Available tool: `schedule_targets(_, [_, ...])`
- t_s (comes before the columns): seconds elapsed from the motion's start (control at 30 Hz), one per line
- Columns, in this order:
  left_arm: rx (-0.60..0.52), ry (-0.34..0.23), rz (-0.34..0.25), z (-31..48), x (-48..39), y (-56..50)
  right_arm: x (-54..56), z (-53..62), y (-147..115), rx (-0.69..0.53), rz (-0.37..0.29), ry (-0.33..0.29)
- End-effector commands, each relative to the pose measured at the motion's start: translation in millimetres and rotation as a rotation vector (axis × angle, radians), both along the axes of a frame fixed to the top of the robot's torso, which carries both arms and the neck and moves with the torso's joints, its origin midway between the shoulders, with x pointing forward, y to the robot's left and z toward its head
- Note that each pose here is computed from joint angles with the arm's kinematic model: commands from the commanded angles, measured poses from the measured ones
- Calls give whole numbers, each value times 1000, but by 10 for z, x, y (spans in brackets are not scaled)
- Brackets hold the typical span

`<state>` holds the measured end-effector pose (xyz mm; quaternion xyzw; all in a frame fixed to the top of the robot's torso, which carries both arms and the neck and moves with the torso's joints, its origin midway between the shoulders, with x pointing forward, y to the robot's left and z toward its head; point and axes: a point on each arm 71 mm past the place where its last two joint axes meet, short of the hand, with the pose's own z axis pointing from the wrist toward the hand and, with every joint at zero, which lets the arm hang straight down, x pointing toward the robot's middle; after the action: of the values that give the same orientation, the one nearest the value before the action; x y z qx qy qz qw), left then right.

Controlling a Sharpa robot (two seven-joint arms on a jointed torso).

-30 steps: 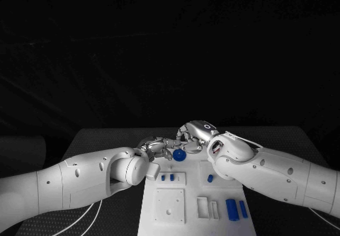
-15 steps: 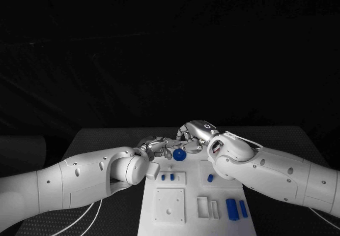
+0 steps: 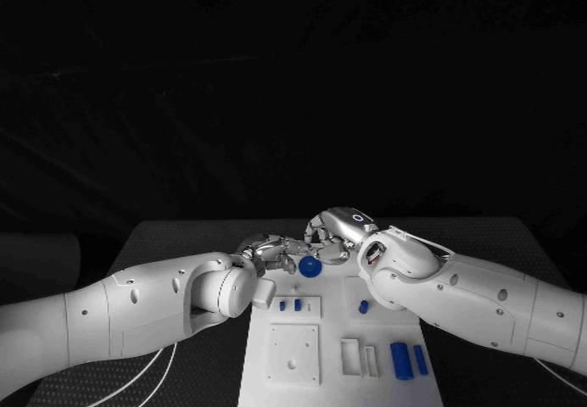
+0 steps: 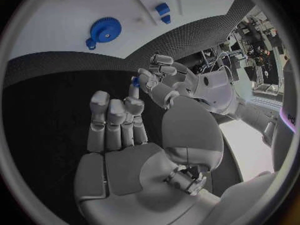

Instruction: Assemble the parts on the task board

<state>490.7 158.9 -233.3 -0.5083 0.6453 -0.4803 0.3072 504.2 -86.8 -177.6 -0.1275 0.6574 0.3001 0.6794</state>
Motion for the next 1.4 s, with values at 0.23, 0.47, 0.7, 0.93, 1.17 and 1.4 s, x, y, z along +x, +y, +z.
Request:
schedule_targets(0.23, [-6,-4,0,18,0,-29,-7,-13,31,-13,9,13])
schedule_targets(0.47, [-5,5,-6,15,-9,-55,-13,-10,41,-11,12,12])
schedule_targets(0.7, [5,10,9,8,-3,-48,-24,-6,57,-8,18,13])
schedule_targets(0.93, [11,6,25,9,5,-28,-25,-10,47,-7,21,21])
schedule_targets(1.17, [11,3,27,10,6,-21,-11,-15,26,4,15,29])
schedule_targets(1.4, [10,5,24,9,6,-16,6,-10,3,25,7,27])
